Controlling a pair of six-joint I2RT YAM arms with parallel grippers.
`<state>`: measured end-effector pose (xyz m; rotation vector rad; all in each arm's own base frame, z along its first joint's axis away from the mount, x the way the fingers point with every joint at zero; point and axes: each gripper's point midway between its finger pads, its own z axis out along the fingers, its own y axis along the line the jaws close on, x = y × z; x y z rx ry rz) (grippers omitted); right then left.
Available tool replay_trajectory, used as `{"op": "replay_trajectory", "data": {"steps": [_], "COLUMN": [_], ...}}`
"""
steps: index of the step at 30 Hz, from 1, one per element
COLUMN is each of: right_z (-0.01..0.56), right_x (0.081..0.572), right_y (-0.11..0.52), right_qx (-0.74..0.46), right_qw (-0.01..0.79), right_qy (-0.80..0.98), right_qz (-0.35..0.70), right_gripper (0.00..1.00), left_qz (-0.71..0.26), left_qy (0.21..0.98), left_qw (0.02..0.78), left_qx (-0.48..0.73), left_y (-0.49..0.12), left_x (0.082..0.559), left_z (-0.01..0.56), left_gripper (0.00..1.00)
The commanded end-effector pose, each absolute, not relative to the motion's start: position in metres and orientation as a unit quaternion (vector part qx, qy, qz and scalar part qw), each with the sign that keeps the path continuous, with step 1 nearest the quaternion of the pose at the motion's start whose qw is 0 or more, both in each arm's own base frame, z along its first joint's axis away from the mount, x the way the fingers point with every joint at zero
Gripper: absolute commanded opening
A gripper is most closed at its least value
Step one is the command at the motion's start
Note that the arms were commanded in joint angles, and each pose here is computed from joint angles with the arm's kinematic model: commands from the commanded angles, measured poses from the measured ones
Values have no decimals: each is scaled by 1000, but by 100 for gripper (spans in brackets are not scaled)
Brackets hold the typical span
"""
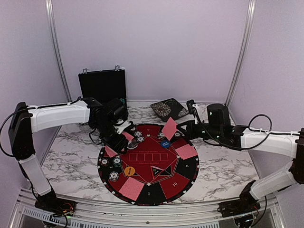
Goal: Distribute texas hold em gaming equipment
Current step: Flop the poker card in the community card area.
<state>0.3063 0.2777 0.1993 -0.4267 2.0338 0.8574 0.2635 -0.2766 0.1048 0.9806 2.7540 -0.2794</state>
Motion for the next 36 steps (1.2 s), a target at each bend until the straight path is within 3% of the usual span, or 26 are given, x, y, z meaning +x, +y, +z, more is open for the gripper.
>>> {"op": "replay_trajectory", "data": {"steps": [1, 14, 25, 36], "right_z": [184, 143, 133, 112], "right_x": [308, 302, 299, 281], "right_y": [275, 315, 356, 382], "right_qx": [-229, -333, -415, -468], "right_qw": [469, 459, 499, 501], "right_qy": [820, 813, 759, 728], "right_qz": [233, 132, 45, 21], "right_gripper": [0, 0, 0, 0], "left_qz": [-105, -102, -99, -99], "left_qy": [928, 931, 935, 936], "left_qw": [121, 122, 122, 121], "left_qx": [335, 327, 317, 316], "left_y": [-274, -265, -258, -257], "left_x": [264, 262, 260, 262], "left_z": [118, 118, 116, 116], "left_gripper": [35, 35, 35, 35]}}
